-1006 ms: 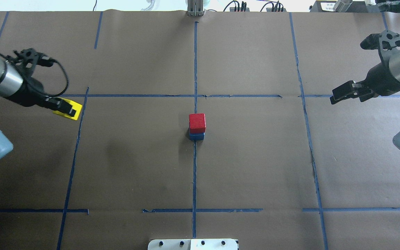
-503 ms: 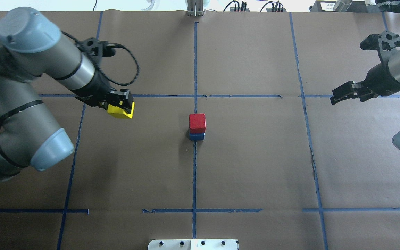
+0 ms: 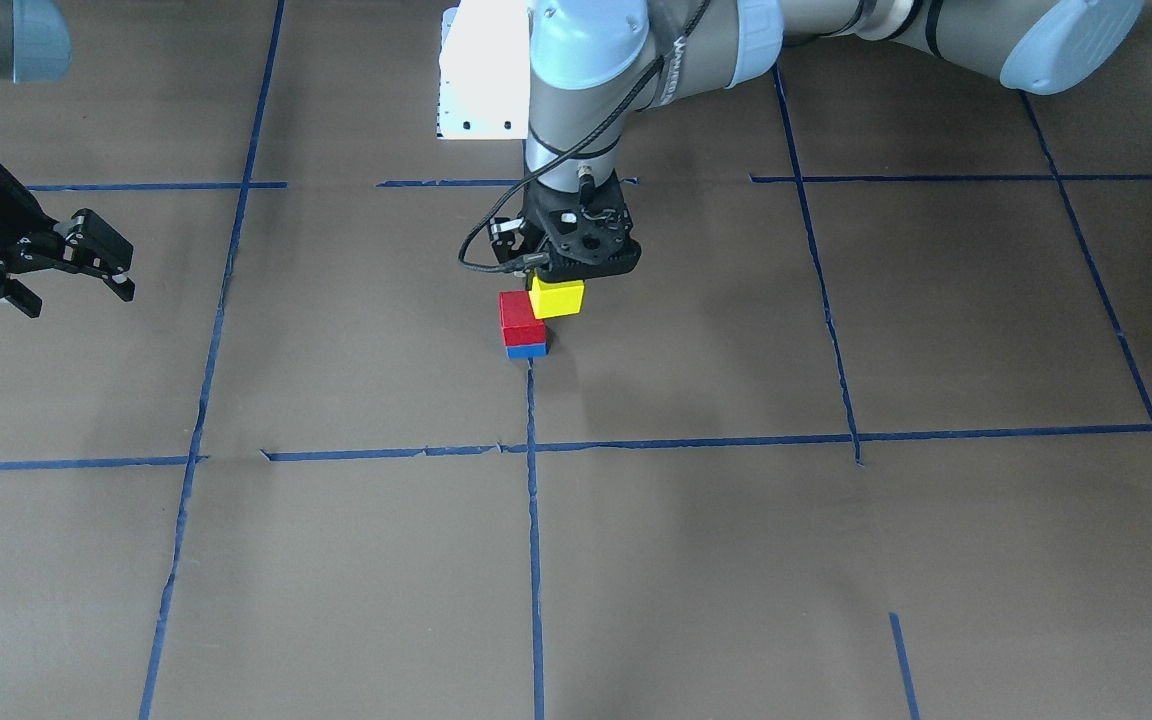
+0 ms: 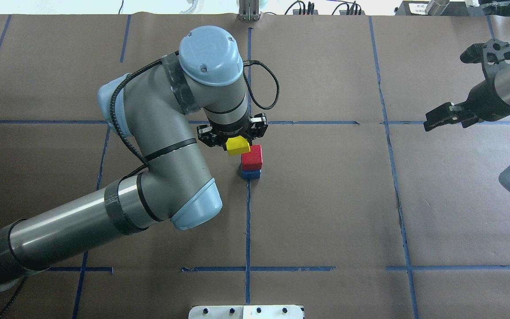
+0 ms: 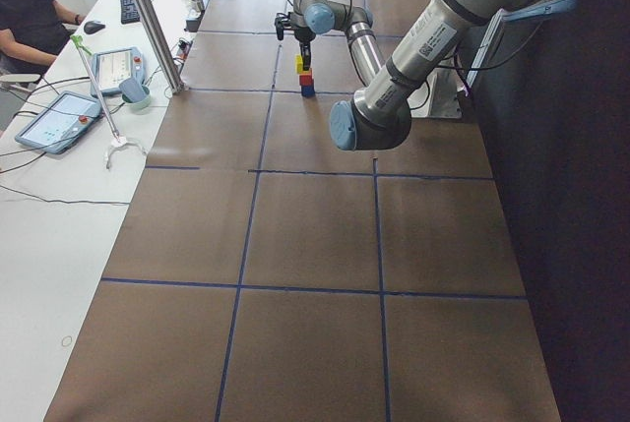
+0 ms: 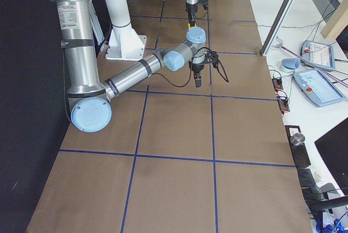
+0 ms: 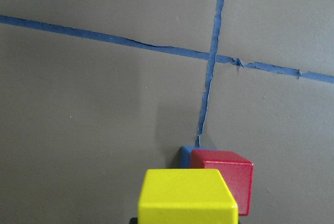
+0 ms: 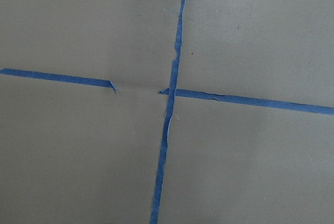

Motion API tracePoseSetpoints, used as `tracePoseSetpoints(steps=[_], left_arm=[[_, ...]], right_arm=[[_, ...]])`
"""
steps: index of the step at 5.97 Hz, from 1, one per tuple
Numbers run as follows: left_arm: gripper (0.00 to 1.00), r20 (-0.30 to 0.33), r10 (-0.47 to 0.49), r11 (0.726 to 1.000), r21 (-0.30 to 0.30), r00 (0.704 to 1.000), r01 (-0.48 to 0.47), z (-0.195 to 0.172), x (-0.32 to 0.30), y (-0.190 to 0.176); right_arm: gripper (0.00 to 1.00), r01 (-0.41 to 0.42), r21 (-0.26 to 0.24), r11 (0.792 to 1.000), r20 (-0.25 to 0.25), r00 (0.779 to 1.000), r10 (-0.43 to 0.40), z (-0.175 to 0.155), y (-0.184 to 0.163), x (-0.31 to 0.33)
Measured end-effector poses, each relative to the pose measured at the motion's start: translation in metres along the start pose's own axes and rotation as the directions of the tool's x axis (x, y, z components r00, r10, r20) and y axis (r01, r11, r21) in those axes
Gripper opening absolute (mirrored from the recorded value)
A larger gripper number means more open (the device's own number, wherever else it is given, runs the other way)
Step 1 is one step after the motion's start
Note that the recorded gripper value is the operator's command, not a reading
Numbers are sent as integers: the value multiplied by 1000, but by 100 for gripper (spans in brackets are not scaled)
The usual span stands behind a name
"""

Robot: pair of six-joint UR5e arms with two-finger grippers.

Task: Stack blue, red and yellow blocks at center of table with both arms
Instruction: 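Lower the yellow cube onto the red cube and open the left gripper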

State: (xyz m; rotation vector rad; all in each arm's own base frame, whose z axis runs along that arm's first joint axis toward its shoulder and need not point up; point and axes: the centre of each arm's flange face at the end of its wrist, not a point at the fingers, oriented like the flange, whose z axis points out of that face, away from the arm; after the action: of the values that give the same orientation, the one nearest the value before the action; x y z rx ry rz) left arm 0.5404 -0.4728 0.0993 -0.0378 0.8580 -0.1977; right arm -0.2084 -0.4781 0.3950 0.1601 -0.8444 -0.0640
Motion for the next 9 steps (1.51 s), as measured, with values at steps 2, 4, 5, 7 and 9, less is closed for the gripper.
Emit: tracePoseSetpoints(steps=[2, 4, 5, 7, 9], left_arm=[[1, 26, 8, 1000, -10, 1000, -7, 17, 17, 9], [2, 15, 31, 1000, -3, 999, -30, 13, 31, 20], [3, 13, 39, 999, -2, 999, -39, 11, 33, 21], [3, 22, 52, 999, 7, 998, -52, 14, 33, 19], [8, 29, 60, 998, 17, 998, -60, 17, 32, 17]], right_arm=[[100, -1, 1, 1000, 0, 1000, 1, 0, 0, 0], [100, -2, 2, 1000, 0, 1000, 2, -1, 1, 0], [100, -4, 2, 1000, 0, 1000, 4, -1, 1, 0], [100, -6, 1, 1000, -1, 1000, 6, -1, 1, 0], [100, -7, 1, 1000, 0, 1000, 7, -1, 1, 0]])
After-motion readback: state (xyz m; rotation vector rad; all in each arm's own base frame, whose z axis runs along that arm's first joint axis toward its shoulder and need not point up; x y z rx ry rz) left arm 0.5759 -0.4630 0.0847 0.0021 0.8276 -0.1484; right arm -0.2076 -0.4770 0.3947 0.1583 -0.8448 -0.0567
